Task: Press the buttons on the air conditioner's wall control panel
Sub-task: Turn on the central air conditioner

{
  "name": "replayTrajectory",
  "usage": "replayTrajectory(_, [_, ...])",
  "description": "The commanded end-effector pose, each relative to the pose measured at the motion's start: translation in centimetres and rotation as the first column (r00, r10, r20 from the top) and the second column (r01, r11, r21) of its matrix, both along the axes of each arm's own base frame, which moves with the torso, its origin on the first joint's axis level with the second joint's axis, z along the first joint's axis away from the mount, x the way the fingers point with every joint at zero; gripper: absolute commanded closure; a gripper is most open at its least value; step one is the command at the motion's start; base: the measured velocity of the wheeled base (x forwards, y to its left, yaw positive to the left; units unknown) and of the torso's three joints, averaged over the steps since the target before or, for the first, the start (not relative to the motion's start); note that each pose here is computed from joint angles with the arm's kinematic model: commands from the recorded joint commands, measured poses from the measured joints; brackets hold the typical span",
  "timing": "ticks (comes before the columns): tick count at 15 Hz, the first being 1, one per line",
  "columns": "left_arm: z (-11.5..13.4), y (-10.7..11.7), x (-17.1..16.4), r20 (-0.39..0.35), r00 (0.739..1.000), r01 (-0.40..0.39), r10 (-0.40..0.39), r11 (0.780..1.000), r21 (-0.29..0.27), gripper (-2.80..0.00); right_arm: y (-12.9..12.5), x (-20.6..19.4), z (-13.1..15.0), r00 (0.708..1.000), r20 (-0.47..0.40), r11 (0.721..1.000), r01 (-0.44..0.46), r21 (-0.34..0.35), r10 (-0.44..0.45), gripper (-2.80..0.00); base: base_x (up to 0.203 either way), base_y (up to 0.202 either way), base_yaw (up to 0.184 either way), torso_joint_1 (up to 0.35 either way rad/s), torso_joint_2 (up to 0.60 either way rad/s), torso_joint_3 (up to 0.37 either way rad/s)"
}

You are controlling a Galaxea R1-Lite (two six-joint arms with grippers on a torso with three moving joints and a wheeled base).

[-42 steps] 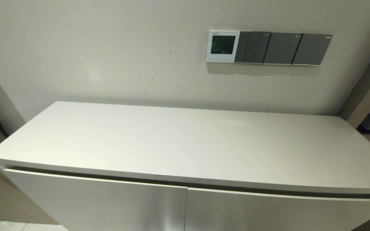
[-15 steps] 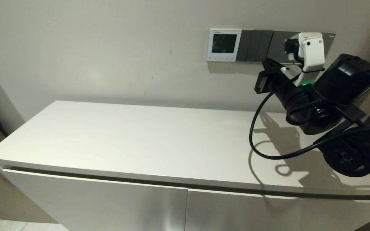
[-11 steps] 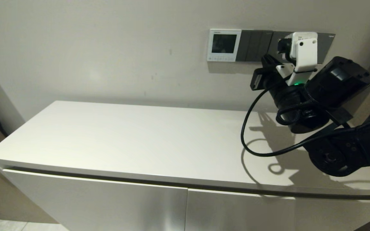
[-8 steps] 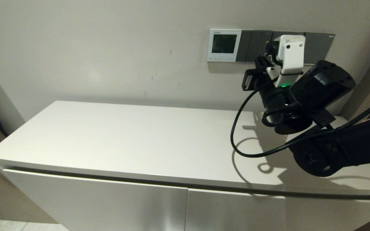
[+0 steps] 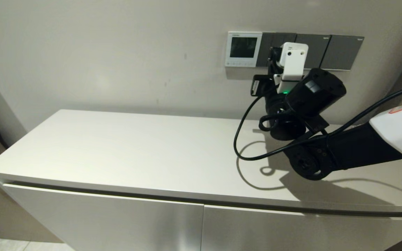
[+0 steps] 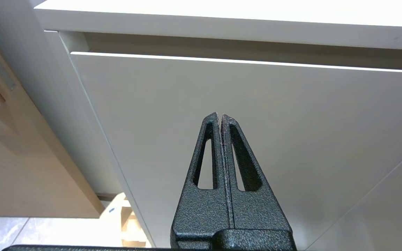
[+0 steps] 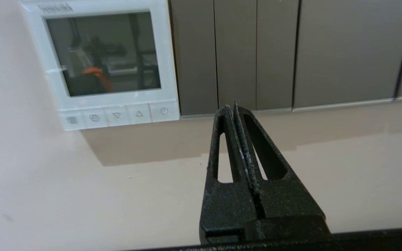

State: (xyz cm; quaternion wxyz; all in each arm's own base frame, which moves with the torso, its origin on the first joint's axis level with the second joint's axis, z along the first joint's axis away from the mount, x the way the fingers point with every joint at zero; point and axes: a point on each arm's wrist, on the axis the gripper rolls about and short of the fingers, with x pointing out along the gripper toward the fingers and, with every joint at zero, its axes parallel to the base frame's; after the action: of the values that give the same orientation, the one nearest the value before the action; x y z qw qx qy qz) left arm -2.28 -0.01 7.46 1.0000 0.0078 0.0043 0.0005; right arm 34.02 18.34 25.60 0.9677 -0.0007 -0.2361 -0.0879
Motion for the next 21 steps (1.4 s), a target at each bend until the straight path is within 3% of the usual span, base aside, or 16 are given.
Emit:
replayTrajectory(1, [0.0, 0.0, 0.0, -0.001, 1.000, 0.000, 0.000, 1.000, 0.000, 0.00, 0.6, 1.1, -0.8, 1.000, 0.003, 1.000, 0.001, 0.003, -0.001, 0.00, 0.000, 0.000, 0.000, 0.000, 0.00, 0.000])
replayTrajectory(9, [0.0, 0.0, 0.0, -0.002, 1.000, 0.000, 0.000, 1.000, 0.000, 0.00, 1.7, 1.5, 0.0, 0.998, 0.049, 0.999, -0.034, 0.021, 0.033, 0.00, 0.000, 0.000, 0.000, 0.000, 0.00, 0.000])
replayTrajectory(21, [0.0, 0.0, 0.0, -0.001, 1.000, 0.000, 0.000, 1.000, 0.000, 0.00, 2.9, 3.3, -1.5, 0.998, 0.039, 0.999, -0.050, 0.003, 0.050, 0.00, 0.000, 0.000, 0.000, 0.000, 0.00, 0.000])
